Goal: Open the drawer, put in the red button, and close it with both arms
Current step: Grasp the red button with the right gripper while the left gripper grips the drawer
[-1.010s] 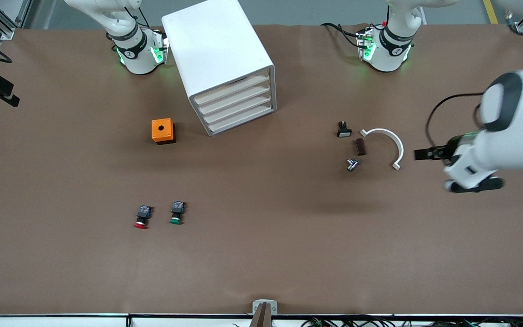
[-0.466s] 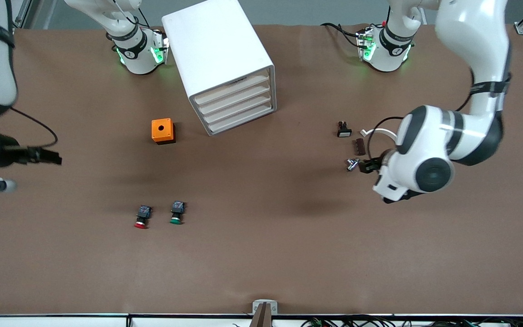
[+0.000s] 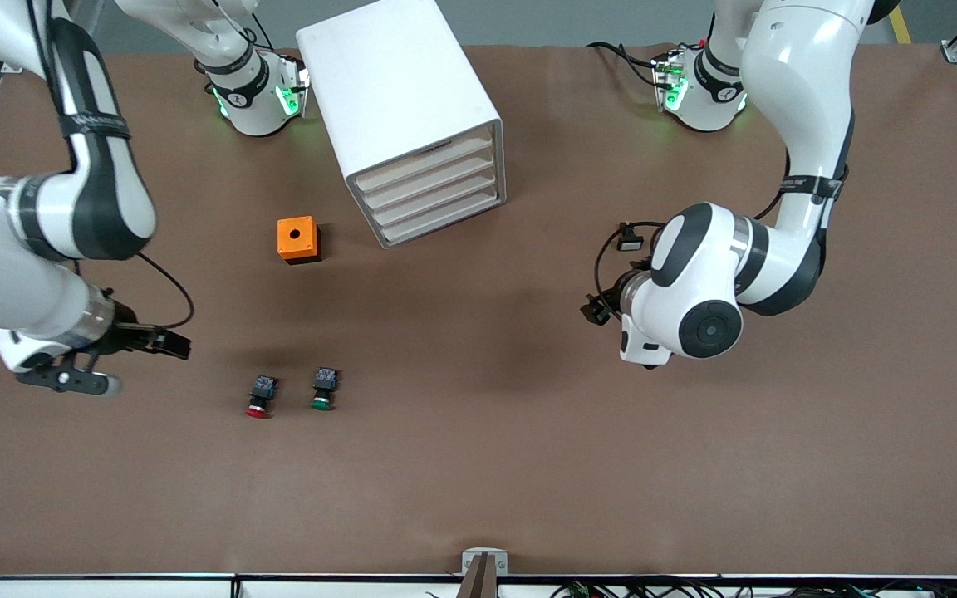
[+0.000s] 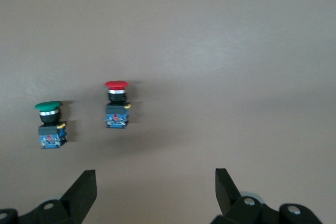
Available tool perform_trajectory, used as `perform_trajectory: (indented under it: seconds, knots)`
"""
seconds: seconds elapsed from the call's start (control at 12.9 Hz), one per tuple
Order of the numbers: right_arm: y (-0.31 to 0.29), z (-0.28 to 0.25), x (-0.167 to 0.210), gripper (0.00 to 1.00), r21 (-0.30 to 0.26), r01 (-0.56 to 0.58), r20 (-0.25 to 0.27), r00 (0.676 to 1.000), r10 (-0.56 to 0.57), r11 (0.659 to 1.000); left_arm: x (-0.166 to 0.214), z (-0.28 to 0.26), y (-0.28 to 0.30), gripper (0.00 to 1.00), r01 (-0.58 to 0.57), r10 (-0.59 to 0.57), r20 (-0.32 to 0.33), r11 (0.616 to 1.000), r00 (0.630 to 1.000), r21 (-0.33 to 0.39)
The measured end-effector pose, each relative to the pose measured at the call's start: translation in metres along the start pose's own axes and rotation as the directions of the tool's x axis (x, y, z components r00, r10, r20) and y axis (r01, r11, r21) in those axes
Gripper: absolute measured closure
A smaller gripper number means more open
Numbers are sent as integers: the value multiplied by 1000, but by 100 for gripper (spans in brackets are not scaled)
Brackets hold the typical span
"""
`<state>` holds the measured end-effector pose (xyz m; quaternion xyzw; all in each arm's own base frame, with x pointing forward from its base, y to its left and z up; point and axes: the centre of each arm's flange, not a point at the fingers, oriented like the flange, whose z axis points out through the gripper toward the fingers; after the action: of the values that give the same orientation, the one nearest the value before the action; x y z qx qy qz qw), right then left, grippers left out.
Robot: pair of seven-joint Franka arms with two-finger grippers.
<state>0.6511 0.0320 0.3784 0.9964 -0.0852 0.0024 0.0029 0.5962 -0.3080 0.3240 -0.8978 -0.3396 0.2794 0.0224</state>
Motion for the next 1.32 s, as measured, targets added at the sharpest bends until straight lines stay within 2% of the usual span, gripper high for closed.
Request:
perform_trajectory:
  seconds: [0.16, 0.23, 0.39, 0.54, 0.7, 0.78, 1.01, 1.17, 1.24, 1.32]
  knots:
    - [-25, 29, 2, 0, 4, -5, -17, 1000, 5, 1000, -12, 11, 13, 0, 156, -150, 151, 988, 977, -24]
    - [-32, 44, 5, 0, 8, -1, -31, 1000, 1, 1000, -16, 17, 17, 0, 262, -255, 228, 965, 940, 2]
    - [-38, 72, 11, 0, 15, 3, -58, 998, -2, 1000, -24, 29, 24, 0, 438, -445, 349, 893, 825, 103]
    - [-41, 102, 16, 0, 23, -19, -84, 996, 21, 1000, -35, 44, 32, 0, 539, -587, 416, 807, 694, 239]
    - [-47, 137, 17, 0, 30, -72, -89, 993, 74, 997, -48, 66, 43, 0, 588, -692, 426, 721, 584, 365]
    - [-55, 152, 14, 0, 32, -84, -88, 992, 86, 996, -57, 81, 49, 0, 597, -728, 412, 686, 549, 416]
    - [-69, 182, 7, 0, 27, -84, -73, 994, 86, 996, -83, 124, 67, 0, 590, -800, 371, 599, 472, 541]
    - [-66, 191, 6, 0, 20, -86, -62, 994, 87, 996, -95, 147, 73, 4, 585, -839, 329, 540, 434, 605]
    - [-65, 192, 6, 5, 18, -87, -60, 994, 88, 996, -99, 155, 75, 13, 584, -853, 310, 515, 419, 627]
    - [-65, 192, 6, 5, 17, -88, -58, 994, 89, 996, -100, 162, 76, 20, 585, -866, 293, 493, 406, 644]
